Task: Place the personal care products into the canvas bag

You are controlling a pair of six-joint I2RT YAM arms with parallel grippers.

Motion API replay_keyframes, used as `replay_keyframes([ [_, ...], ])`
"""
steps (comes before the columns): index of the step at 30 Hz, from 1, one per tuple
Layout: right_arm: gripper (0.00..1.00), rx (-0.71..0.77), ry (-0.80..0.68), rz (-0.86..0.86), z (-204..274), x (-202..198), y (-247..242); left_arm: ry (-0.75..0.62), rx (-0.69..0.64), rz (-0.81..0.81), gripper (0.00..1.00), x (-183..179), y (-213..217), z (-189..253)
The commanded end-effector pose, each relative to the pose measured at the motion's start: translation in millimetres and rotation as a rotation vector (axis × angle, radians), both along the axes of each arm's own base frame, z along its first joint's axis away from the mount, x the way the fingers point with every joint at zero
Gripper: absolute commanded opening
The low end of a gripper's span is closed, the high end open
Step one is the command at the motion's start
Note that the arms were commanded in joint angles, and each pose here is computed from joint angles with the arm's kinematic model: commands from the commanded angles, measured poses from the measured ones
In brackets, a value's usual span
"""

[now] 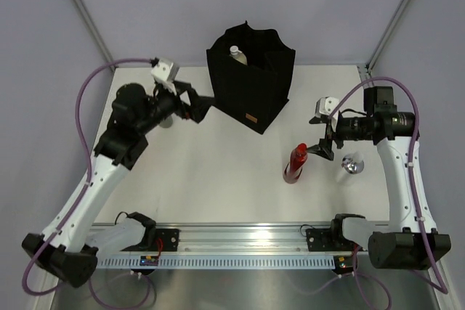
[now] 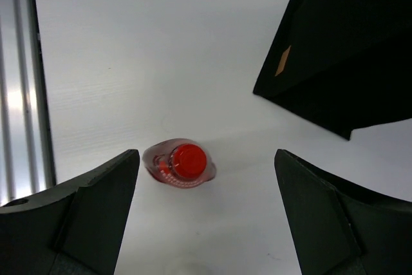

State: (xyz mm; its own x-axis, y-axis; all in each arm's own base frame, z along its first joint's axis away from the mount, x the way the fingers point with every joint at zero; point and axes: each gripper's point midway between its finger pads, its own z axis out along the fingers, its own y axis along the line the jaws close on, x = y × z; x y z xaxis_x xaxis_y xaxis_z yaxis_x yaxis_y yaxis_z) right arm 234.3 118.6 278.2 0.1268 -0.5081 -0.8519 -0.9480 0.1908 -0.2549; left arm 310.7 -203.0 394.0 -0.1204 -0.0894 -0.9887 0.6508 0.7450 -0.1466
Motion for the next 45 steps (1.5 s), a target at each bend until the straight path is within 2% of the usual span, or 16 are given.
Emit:
replay_keyframes([
  [1,0.94,0.02,0.197,-0.175,-18.0,-20.2,-2.9,0.125,0.019,0.0,0.99,-33.9,13.4,-59.9],
  [2,1.0,0.039,0.167,-0.254,-9.9,-30.1,-4.7,0.178,0.022,0.017,0.99,-40.6,18.1,-88.6],
  [3,1.0,-0.004,0.134,-0.319,-16.1,-27.0,-10.5,0.153,-0.002,0.024,0.99,-52.5,24.3,-86.3],
  [5,0.99,-0.072,0.078,-0.286,-26.3,-38.0,-14.9,0.171,-0.024,0.01,0.99,-63.9,25.2,-100.3],
  [7,0.99,-0.149,0.109,-0.339,-39.3,-38.3,-28.1,0.213,-0.023,-0.008,0.99,-75.7,26.0,-121.8],
  [9,0.99,-0.159,0.255,-0.491,-52.8,-26.6,-38.7,0.269,-0.02,-0.009,0.99,-82.8,27.3,-138.1],
  [12,0.99,-0.108,0.379,-0.479,-58.0,-36.4,-25.3,0.309,-0.019,0.004,0.99,-89.5,31.2,-146.8],
  [14,0.99,-0.104,0.357,-0.464,-61.0,-48.5,-16.9,0.301,-0.019,0.016,0.99,-92.3,34.8,-146.1],
  [19,1.0,-0.121,0.367,-0.605,-65.3,-29.8,-24.7,0.277,-0.037,0.033,0.99,-92.4,37.8,-143.1],
  [23,1.0,-0.07,0.48,-0.707,-62.8,-14.8,-9.3,0.289,-0.029,0.039,0.99,-89.4,37.3,-145.6],
  [25,0.99,-0.075,0.478,-0.766,-63.5,-7.1,-5.7,0.3,-0.024,0.04,0.99,-89.4,37.3,-147.8],
  [29,0.99,-0.033,0.64,-0.873,-69.4,-14.1,9.7,0.299,-0.025,0.052,0.99,-88.7,39.1,-147.9],
  [36,0.99,0.047,0.592,-1.089,-73.0,8.1,2.5,0.295,-0.046,0.053,0.99,-85.9,37.1,-143.4],
  [37,1.0,0.053,0.634,-1.116,-80.4,9.5,5.7,0.299,-0.046,0.055,0.99,-84.7,36.8,-143.2],
  [41,1.0,0.072,0.736,-1.162,-99.3,10.9,18.6,0.307,-0.04,0.065,0.99,-84.4,38.1,-145.4],
  [45,1.0,0.061,0.697,-1.187,-106.6,19.4,13.8,0.308,-0.037,0.076,0.99,-85.6,40.9,-147.0],
])
